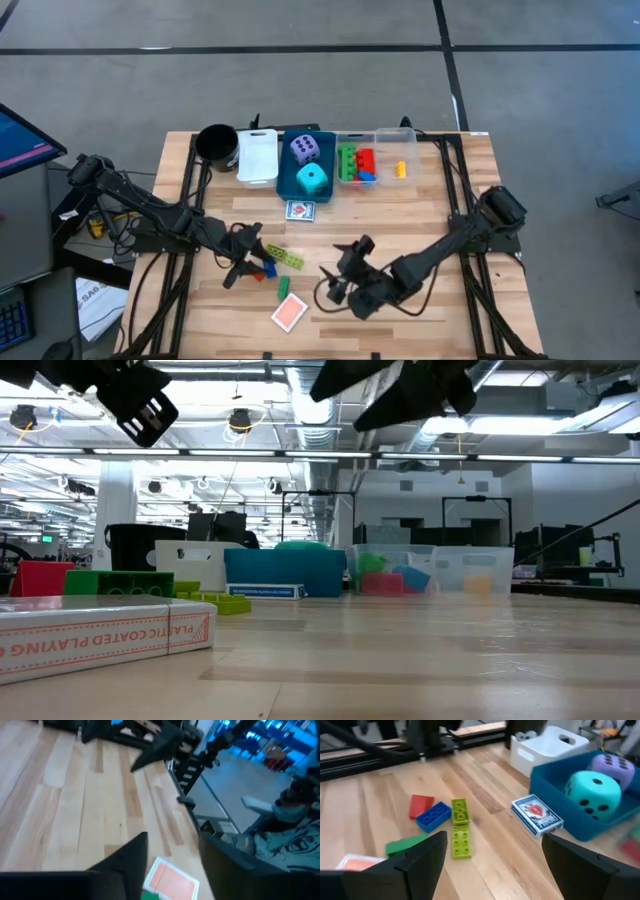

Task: Pick & Place Toys
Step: Put the light green 8 stud game piece into the right transparent bin

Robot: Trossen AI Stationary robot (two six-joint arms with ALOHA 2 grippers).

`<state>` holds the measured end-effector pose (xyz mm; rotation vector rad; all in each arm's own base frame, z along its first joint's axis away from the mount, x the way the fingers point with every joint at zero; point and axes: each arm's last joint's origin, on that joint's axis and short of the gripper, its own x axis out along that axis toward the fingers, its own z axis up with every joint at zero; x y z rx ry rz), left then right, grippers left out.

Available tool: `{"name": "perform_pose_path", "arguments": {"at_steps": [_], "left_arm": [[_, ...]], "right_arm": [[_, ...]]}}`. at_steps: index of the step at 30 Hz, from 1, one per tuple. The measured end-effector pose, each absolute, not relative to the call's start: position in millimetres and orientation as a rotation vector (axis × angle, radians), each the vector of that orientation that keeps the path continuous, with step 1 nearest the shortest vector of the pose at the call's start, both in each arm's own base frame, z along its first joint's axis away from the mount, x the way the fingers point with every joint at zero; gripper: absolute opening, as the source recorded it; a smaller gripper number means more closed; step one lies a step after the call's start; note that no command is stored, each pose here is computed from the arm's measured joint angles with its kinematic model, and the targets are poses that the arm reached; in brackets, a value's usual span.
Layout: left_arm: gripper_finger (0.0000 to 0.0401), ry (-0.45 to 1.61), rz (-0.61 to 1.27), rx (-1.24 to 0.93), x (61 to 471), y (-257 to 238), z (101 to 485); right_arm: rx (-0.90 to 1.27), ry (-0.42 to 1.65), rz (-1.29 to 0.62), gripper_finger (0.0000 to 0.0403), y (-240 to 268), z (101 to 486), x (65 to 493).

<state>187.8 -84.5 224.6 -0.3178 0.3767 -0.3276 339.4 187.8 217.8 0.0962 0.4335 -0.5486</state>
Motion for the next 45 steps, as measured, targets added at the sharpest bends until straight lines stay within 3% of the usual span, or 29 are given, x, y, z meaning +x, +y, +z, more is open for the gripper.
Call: {"name": "perform_pose_path", "arguments": {"at_steps": [6, 11, 17, 32, 45], "left_arm": [[0.0247, 0.351, -0.269, -0.305, 189.0, -83.0, 225.2], [0.0277, 0.358, -0.217, -0.241, 192.4, -82.7, 220.2], [0.0282, 0.383, -0.198, -0.227, 196.4, -84.0, 213.8], [0.0282, 0.372, -0.189, -0.231, 197.6, -82.0, 215.0], [0.0282, 0.373, -0.193, -0.233, 197.6, -82.1, 215.0]], "right_arm": [[-0.001, 0.444, -0.492, 0.0322, 199.9, 216.3, 336.3], [-0.035, 0.447, -0.486, 0.0322, 203.9, 212.5, 335.9], [-0.045, 0.412, -0.537, 0.0322, 201.2, 199.3, 347.3], [0.1, 0.393, -0.444, 0.0322, 186.3, 99.9, 404.7], [0.146, 0.485, -0.446, 0.0322, 153.2, 86.1, 417.3]]}}
